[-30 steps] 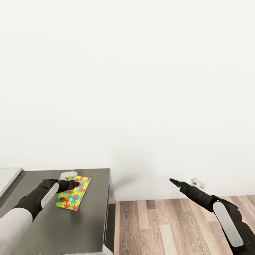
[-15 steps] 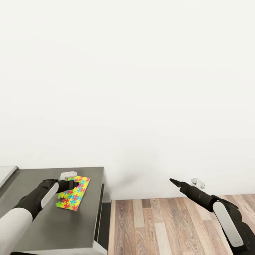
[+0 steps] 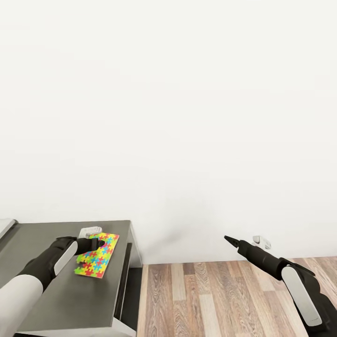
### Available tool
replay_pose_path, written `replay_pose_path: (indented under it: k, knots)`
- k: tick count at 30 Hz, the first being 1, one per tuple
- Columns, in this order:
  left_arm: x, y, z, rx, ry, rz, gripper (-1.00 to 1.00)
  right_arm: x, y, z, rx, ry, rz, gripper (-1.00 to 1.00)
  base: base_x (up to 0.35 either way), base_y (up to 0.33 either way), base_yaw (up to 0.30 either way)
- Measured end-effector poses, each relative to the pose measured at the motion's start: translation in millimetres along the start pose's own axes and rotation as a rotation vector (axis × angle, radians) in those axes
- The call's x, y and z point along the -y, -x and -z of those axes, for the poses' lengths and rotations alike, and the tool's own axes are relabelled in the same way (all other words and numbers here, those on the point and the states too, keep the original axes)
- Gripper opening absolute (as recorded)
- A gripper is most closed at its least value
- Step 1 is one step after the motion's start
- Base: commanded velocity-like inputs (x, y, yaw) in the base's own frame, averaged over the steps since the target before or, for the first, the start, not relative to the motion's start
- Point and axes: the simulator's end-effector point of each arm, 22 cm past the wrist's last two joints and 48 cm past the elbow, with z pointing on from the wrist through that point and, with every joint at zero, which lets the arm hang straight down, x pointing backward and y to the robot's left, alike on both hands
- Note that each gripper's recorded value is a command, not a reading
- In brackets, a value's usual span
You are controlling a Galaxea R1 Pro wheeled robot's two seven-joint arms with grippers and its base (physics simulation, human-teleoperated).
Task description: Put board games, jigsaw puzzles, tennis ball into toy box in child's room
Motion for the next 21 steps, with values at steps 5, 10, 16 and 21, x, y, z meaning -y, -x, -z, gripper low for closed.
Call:
replay_pose_path:
  k: [5,10,16,21]
  knots:
    - [0.7,-0.3,-0.1,-0.001,-0.003,0.004,1.0,-0.5,0.3,0.0,0.001,0.001,0.0,1.0,0.0,-0.003,0.0]
    - [1.3,-0.4,-0.2,-0.001,-0.005,0.005,1.0,-0.8,-0.5,-0.4,0.0,0.001,-0.001,1.0,0.0,-0.002,0.0]
    - [-0.8,0.3,0.2,0.001,0.004,-0.004,1.0,-1.2,-0.8,-0.6,-0.001,0.002,-0.002,1.0,0.0,-0.142,0.0]
    - [-0.5,0.1,0.1,0.0,0.002,-0.001,1.0,-1.1,-0.9,-0.6,-0.001,0.002,-0.002,1.0,0.0,-0.099,0.0]
